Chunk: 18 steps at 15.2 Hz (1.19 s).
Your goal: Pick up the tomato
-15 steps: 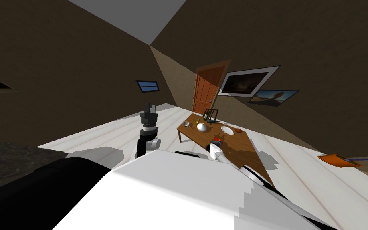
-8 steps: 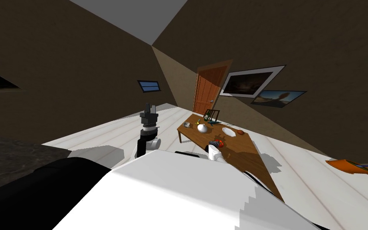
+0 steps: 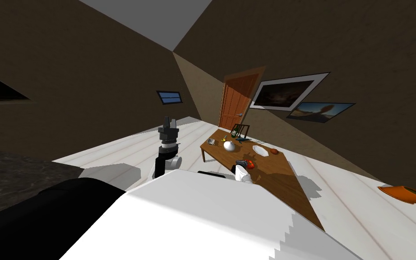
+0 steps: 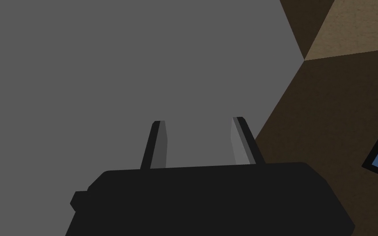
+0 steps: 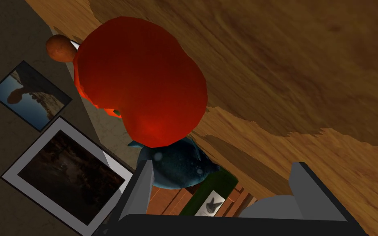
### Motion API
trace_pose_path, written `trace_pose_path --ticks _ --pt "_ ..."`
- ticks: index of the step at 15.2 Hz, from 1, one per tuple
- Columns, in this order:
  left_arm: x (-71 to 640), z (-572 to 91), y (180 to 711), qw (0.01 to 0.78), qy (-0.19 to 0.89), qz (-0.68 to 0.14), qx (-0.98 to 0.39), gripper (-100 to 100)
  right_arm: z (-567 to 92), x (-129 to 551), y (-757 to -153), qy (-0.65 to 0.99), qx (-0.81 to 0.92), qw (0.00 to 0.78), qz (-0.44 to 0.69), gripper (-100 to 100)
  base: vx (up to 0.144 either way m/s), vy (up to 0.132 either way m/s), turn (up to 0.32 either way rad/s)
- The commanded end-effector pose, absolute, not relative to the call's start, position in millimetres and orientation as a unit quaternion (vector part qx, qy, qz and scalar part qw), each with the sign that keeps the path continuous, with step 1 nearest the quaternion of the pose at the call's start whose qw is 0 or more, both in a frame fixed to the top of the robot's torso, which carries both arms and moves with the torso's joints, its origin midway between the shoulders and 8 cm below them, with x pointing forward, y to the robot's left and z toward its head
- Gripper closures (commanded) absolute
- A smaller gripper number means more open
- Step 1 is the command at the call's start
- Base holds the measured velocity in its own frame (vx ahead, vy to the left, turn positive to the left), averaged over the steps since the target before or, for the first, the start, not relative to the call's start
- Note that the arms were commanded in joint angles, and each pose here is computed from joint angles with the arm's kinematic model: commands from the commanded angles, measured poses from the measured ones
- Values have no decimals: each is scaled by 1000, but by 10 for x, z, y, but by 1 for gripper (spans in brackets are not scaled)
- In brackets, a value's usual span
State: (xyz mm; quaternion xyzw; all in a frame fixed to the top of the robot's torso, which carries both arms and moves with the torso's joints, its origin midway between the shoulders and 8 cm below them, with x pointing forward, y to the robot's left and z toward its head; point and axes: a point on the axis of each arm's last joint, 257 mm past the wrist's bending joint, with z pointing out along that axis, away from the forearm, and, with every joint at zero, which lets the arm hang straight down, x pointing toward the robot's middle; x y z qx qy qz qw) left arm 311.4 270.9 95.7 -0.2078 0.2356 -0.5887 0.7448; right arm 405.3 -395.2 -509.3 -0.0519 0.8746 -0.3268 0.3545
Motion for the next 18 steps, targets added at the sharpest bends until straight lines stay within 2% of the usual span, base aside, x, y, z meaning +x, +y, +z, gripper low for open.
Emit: trace_pose_path --ticks 1,2,18 --pt "3114 957 2709 745 236 -589 -208 0 -5075 4040 -4022 874 -45 355 -330 -100 20 -5 -5" --pt "3114 957 2709 745 236 -589 -208 0 -5134 3970 -3872 877 -51 357 -318 -100 26 -12 36" --pt "3114 957 2709 745 236 -589 -208 0 -5113 3480 -4201 872 -36 341 -349 -100 32 -11 30"
